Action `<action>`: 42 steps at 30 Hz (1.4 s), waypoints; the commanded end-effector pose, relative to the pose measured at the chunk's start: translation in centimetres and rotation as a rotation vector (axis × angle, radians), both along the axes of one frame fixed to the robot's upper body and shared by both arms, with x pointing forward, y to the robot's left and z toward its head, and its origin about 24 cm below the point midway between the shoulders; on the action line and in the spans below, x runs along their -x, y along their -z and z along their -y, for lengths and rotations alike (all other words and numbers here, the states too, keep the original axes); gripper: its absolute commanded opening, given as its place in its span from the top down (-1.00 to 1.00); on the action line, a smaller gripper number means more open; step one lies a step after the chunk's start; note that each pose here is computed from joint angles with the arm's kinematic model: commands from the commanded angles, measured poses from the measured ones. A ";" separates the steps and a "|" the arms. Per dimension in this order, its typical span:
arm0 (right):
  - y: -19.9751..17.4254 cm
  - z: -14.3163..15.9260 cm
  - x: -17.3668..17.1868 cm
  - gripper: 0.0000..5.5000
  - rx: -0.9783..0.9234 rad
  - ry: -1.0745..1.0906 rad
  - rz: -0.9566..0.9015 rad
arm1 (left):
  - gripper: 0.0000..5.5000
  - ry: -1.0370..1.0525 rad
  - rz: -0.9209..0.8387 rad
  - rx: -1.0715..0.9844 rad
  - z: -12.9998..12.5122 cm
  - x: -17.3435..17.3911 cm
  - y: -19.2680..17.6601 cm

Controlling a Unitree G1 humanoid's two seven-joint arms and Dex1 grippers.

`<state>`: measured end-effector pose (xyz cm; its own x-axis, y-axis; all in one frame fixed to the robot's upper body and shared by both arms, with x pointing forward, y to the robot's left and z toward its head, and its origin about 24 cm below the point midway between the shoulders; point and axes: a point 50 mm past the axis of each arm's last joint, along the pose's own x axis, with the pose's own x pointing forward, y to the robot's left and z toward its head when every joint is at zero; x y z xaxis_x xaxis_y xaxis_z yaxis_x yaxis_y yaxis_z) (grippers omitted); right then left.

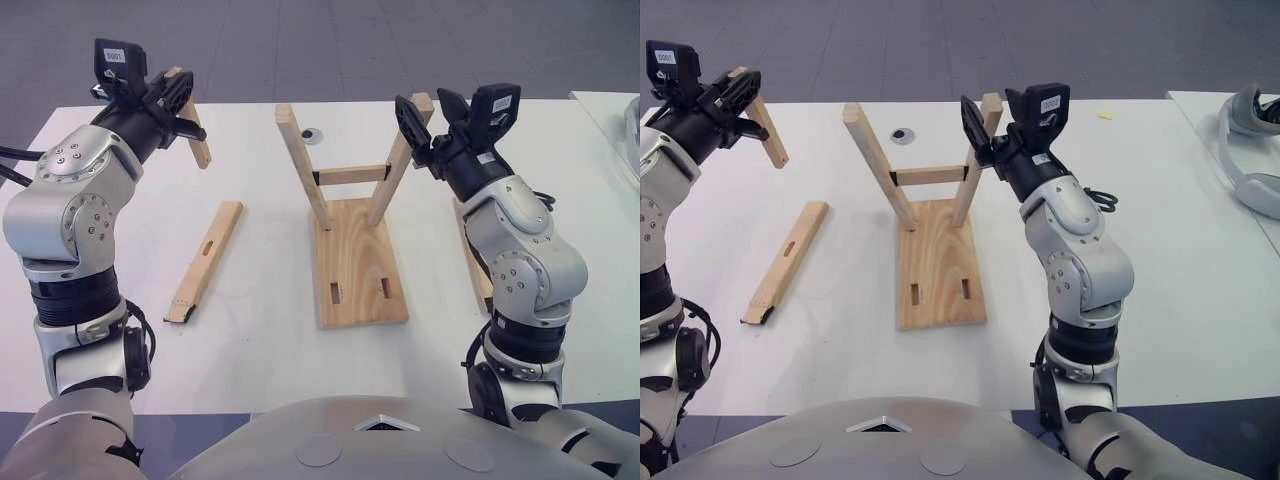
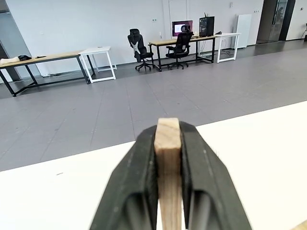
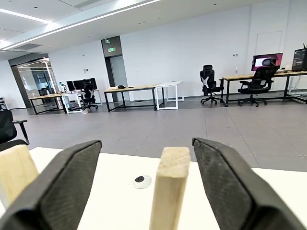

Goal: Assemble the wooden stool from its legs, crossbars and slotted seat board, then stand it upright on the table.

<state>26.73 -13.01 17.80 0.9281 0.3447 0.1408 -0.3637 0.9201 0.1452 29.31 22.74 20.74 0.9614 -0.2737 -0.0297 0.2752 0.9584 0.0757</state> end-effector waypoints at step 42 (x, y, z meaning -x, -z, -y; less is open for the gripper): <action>2.1 0.6 1.2 -0.29 0.033 0.042 -0.080 | 0.85 0.006 0.068 0.048 -2.6 8.6 10.4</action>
<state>25.53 -13.69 15.53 0.9541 0.2937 0.0580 -0.2992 0.9418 0.1532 21.15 25.48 10.53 0.9555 -0.2895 0.0562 0.2883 0.9571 0.0287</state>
